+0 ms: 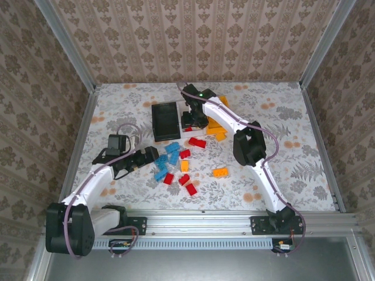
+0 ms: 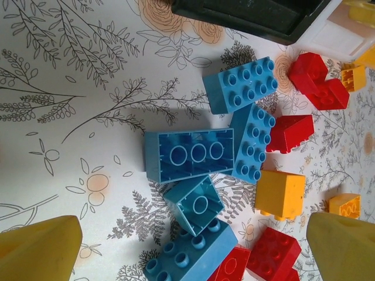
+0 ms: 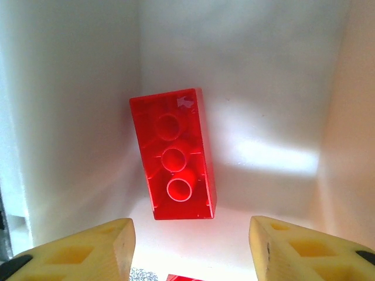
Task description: Sort the legos into containers by color
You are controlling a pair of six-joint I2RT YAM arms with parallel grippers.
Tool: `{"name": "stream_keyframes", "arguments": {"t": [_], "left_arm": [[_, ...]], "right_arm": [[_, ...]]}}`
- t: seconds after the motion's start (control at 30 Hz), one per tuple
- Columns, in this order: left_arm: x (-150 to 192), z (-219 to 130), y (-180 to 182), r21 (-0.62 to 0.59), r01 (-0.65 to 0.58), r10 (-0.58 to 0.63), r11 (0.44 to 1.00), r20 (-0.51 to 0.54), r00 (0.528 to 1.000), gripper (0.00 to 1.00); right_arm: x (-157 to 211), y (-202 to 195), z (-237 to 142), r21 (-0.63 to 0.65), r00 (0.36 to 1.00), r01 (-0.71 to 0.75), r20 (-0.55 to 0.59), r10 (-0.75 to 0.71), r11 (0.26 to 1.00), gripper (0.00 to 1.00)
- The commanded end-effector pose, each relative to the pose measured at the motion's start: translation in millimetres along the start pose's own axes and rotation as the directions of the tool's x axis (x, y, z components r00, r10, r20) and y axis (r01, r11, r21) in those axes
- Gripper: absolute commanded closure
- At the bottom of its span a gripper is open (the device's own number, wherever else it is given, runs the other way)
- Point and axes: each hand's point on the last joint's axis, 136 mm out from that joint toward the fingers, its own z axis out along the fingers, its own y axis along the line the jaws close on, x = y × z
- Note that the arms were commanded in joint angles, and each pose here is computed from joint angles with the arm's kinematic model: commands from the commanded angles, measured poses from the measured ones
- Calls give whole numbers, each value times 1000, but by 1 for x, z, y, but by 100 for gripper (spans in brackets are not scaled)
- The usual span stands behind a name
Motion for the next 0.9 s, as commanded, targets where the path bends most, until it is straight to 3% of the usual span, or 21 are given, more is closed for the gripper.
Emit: {"name": "stream_keyframes", "arguments": {"t": [0.0, 0.23, 0.57, 0.87], "left_arm": [[-14, -3, -10, 31, -30, 29, 999, 28, 999, 0], [-15, -2, -12, 44, -17, 15, 999, 30, 999, 0], [-16, -6, -18, 62, -17, 14, 998, 42, 999, 0], [-12, -8, -24, 75, -26, 23, 997, 39, 999, 0]], "right_arm": [[-3, -2, -6, 3, 1000, -10, 13, 10, 1000, 43], [-5, 7, -23, -34, 999, -6, 32, 7, 999, 39], [-2, 23, -83, -93, 993, 9, 119, 2, 996, 38], [49, -7, -130, -48, 987, 27, 157, -19, 999, 37]]}}
